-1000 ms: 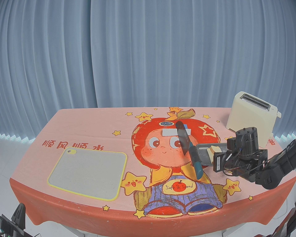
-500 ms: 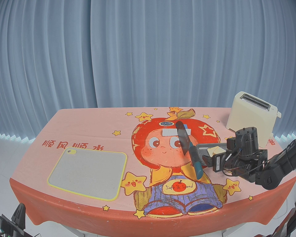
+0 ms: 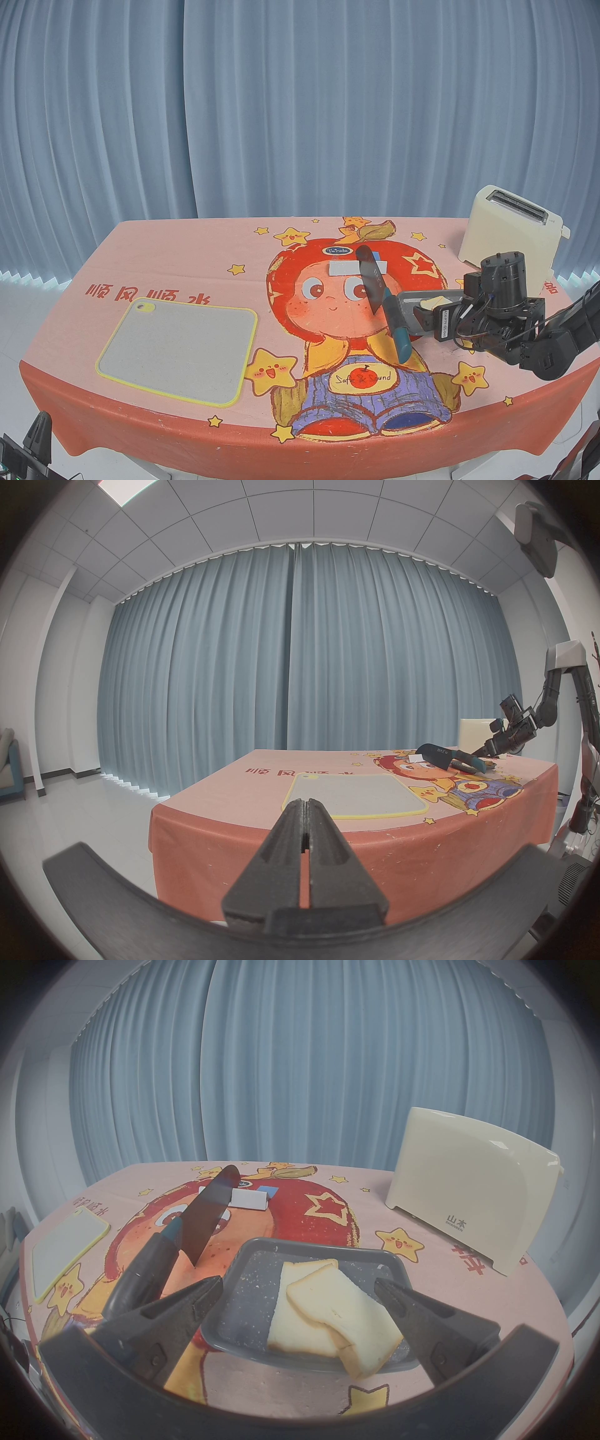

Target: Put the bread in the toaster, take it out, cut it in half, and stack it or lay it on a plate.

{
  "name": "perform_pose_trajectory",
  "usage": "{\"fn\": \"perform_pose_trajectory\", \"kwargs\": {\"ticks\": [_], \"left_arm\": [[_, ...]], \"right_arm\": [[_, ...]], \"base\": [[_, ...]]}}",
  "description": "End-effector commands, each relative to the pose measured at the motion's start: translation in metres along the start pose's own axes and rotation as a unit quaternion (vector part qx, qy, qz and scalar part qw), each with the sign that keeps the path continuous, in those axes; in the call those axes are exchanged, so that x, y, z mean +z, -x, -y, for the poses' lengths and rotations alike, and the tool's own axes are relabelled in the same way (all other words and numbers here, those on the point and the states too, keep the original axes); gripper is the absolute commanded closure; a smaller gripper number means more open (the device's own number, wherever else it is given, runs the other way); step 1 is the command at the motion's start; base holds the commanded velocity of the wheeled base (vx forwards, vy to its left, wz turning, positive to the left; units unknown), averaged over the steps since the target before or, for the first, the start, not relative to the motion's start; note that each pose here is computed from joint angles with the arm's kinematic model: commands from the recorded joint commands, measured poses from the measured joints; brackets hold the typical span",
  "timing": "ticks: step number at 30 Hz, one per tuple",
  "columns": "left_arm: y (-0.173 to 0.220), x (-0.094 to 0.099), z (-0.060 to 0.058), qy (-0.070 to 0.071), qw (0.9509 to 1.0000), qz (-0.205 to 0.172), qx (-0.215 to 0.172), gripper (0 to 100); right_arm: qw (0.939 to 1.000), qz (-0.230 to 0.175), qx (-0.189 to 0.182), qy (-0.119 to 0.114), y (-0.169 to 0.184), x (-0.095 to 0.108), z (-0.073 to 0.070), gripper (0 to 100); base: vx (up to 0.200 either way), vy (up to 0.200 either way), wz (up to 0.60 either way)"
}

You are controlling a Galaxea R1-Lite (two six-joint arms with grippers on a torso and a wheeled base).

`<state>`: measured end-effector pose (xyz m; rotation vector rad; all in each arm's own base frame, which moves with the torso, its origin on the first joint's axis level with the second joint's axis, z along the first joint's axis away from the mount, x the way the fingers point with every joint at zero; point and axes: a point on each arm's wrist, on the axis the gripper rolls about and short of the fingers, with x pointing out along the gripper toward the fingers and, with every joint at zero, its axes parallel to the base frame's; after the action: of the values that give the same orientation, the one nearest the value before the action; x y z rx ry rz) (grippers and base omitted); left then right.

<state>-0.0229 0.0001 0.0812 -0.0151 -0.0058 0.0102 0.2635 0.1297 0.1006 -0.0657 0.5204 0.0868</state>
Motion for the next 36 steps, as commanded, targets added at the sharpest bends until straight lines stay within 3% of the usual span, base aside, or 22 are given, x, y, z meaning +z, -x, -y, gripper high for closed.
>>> {"fn": "perform_pose_trajectory", "kwargs": {"ticks": [1, 13, 17, 36], "left_arm": [[-0.001, -0.005, 0.000, 0.000, 1.0000, -0.004, 0.000, 100], [-0.001, -0.005, 0.000, 0.000, 1.0000, -0.004, 0.000, 100], [-0.001, -0.005, 0.000, 0.000, 1.0000, -0.004, 0.001, 100], [-0.001, -0.005, 0.000, 0.000, 1.0000, -0.004, 0.000, 100]], "right_arm": [[1.0000, 0.004, 0.001, -0.002, 0.002, 0.002, 0.000, 0], [0.9997, 0.021, 0.001, -0.008, 0.007, 0.010, 0.002, 0], [0.9988, 0.045, 0.004, -0.016, 0.012, 0.016, 0.003, 0], [0.9914, 0.119, -0.026, -0.048, 0.027, 0.046, 0.032, 0]], "base": [[0.000, 0.000, 0.00], [0.000, 0.000, 0.00], [0.000, 0.000, 0.00], [0.000, 0.000, 0.00]]}}
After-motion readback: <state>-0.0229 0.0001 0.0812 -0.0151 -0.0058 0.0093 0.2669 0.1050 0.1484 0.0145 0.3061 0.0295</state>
